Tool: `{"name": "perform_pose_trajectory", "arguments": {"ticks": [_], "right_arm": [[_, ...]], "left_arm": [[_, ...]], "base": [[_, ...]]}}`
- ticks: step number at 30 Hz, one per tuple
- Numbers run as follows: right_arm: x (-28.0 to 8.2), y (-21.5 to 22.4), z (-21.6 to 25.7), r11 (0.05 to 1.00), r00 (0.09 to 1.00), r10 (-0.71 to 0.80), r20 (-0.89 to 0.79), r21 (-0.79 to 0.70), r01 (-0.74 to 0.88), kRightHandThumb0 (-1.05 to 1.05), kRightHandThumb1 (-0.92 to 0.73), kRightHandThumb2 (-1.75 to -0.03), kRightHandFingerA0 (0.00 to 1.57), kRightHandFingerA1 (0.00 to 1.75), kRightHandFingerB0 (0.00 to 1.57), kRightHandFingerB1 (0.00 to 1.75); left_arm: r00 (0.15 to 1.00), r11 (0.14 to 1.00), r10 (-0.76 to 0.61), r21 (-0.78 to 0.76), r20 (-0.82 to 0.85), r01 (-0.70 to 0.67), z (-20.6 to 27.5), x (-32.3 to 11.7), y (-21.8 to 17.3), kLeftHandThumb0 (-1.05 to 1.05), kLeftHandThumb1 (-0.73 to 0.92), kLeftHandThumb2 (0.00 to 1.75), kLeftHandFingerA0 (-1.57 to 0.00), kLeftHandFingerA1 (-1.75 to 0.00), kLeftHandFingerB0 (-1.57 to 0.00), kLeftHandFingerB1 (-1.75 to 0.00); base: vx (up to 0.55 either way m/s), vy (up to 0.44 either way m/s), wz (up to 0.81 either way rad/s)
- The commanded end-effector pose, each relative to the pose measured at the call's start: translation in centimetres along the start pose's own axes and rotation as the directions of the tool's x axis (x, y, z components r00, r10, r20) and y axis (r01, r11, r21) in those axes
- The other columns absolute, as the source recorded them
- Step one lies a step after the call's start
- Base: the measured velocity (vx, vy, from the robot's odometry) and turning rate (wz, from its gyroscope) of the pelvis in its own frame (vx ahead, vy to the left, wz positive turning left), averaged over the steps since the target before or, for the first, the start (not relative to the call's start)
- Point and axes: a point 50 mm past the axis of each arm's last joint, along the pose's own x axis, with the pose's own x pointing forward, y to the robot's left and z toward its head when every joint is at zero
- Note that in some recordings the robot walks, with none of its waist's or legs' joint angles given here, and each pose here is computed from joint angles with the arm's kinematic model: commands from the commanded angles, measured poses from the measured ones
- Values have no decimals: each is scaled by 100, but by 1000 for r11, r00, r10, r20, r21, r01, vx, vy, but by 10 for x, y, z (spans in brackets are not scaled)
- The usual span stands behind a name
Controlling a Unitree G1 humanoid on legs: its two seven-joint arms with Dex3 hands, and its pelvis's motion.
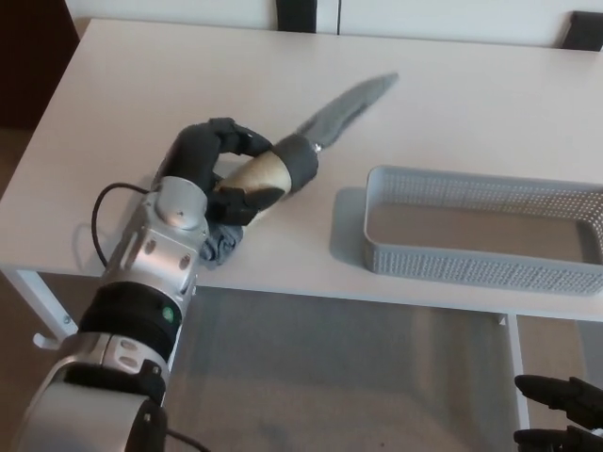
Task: The robot walks towards a desk on which a shovel is kept on the left hand side and a container is kept on the right hand side. The robot picks up the shovel using its left hand and places it in the container.
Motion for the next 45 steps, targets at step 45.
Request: {"name": "perform_pose_trajectory", "arguments": {"ticks": [45], "right_arm": [[6,-4,5,997,999,45,1,-63,-44,-47,-52,-79,54,54,39,48]], "left_arm": [[896,785,-378,593,231,178,78,-34,2,-25,76,64,-92,-141,-71,-82]], "base": [[0,0,0]]}}
